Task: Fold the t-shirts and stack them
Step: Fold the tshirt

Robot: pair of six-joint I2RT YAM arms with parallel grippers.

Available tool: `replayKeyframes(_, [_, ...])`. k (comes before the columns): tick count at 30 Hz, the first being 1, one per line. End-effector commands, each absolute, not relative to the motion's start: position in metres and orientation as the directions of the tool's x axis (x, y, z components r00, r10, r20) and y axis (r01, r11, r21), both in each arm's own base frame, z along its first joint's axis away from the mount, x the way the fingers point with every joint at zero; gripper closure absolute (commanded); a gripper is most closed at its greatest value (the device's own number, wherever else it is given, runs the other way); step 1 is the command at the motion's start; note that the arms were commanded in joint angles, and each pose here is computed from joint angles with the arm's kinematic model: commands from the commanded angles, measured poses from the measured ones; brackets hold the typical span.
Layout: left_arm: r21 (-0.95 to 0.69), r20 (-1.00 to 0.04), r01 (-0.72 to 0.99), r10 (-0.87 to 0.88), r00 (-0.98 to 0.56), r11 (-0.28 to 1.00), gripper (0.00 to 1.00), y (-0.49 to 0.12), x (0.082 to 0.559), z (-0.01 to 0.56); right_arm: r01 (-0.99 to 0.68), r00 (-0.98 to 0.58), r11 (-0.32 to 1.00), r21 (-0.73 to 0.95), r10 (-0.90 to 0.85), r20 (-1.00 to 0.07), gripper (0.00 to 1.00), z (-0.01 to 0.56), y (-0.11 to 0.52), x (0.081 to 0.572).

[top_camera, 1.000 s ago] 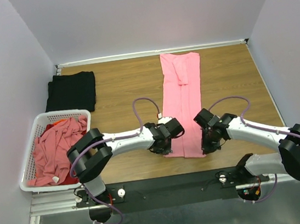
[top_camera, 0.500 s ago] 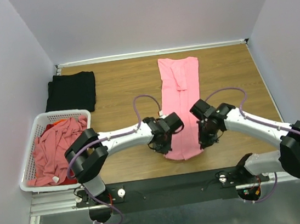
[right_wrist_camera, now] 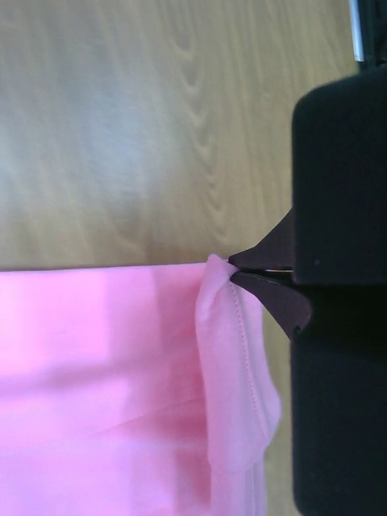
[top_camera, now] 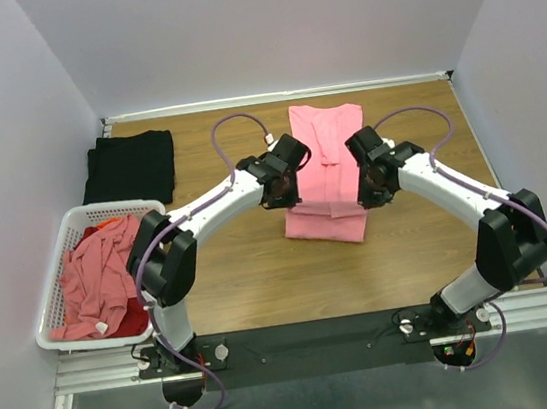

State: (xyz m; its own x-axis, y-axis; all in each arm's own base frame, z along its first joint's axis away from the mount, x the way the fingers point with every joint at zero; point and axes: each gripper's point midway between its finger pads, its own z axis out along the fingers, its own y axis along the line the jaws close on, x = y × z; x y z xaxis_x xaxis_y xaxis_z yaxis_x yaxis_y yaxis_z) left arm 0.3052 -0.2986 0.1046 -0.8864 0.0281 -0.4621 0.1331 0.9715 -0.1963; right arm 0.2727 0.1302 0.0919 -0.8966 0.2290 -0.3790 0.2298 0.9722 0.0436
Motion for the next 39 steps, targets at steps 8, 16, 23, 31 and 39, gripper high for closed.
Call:
replayKeyframes(8, [-0.127, -0.588, 0.152, 0.048, -0.808, 0.98, 1.0, -0.305, 0.373, 0.106, 0.243, -0.83, 0.97, -0.025, 0.195, -0.522, 0.99, 0.094, 0.111, 0.346])
replayKeyframes(16, [-0.135, -0.624, 0.132, 0.019, -0.782, 0.982, 1.0, -0.302, 0.401, 0.108, 0.261, -0.81, 0.964, -0.05, 0.191, -0.555, 0.99, 0.089, 0.104, 0.366])
replayKeyframes(23, [-0.139, -0.642, 0.133, 0.013, -0.766, 0.981, 1.0, -0.301, 0.413, 0.106, 0.267, -0.798, 0.962, -0.054, 0.189, -0.572, 0.99, 0.093, 0.102, 0.38])
replayKeyframes(31, [-0.143, -0.653, 0.159, 0.028, -0.757, 0.977, 1.0, -0.309, 0.428, 0.094, 0.293, -0.8, 0.953, -0.07, 0.204, -0.565, 0.99, 0.085, 0.096, 0.383])
replayKeyframes(39, [-0.146, -0.656, 0.168, 0.032, -0.754, 0.975, 1.0, -0.312, 0.437, 0.084, 0.31, -0.808, 0.945, -0.101, 0.206, -0.552, 0.99, 0.07, 0.088, 0.385])
